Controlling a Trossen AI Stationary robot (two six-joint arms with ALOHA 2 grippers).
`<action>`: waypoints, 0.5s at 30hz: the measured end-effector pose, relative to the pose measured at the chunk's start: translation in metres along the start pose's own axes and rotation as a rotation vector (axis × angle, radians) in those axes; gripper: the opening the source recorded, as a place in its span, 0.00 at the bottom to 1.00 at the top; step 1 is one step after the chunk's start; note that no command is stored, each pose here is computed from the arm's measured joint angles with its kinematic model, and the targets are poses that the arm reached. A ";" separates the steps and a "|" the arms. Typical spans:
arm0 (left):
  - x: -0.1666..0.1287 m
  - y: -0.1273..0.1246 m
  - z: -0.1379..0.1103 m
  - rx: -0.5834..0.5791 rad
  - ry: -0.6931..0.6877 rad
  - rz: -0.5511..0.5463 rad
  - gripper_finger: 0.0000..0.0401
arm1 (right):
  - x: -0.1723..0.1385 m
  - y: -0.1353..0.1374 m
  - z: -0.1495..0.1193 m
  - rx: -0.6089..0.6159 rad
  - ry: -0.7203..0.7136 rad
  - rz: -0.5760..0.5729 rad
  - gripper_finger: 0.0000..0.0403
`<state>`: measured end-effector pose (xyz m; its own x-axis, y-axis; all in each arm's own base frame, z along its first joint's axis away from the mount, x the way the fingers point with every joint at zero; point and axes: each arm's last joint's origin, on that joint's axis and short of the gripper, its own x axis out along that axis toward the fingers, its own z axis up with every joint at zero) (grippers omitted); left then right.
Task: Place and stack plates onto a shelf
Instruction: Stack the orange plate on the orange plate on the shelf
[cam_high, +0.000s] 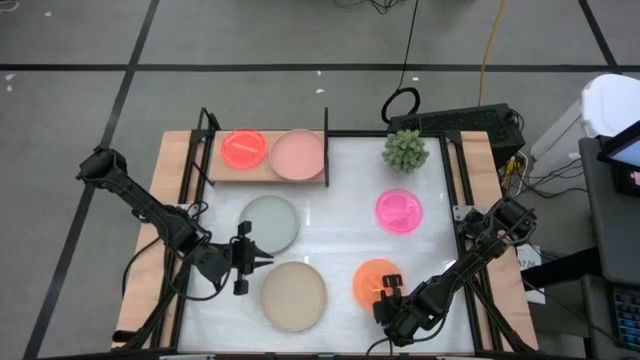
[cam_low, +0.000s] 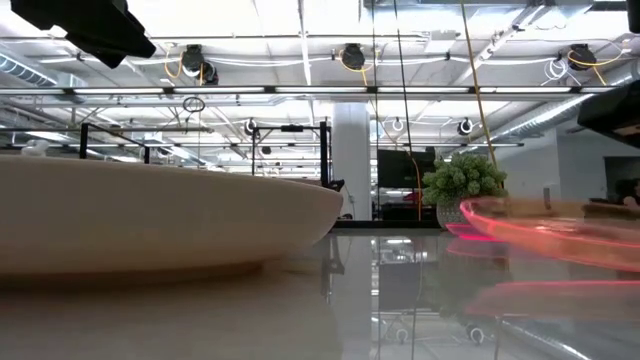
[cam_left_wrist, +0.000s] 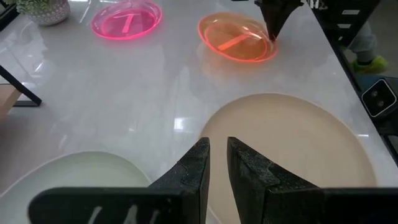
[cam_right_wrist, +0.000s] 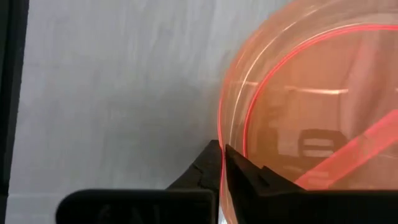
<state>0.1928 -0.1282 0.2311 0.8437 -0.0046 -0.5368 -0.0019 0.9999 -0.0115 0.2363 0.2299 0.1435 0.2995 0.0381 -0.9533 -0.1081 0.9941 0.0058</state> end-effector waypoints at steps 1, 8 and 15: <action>0.000 0.000 0.000 0.000 0.000 0.001 0.16 | 0.000 0.000 0.001 0.000 -0.001 0.001 0.01; 0.000 0.000 0.000 0.009 -0.003 0.004 0.16 | -0.018 -0.004 0.003 0.005 -0.025 -0.014 0.00; 0.000 0.002 0.001 0.005 -0.027 0.051 0.16 | -0.048 -0.013 0.006 0.000 -0.103 -0.012 0.00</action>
<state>0.1937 -0.1266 0.2321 0.8568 0.0463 -0.5136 -0.0423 0.9989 0.0195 0.2293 0.2156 0.1907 0.3963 0.0362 -0.9174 -0.1037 0.9946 -0.0056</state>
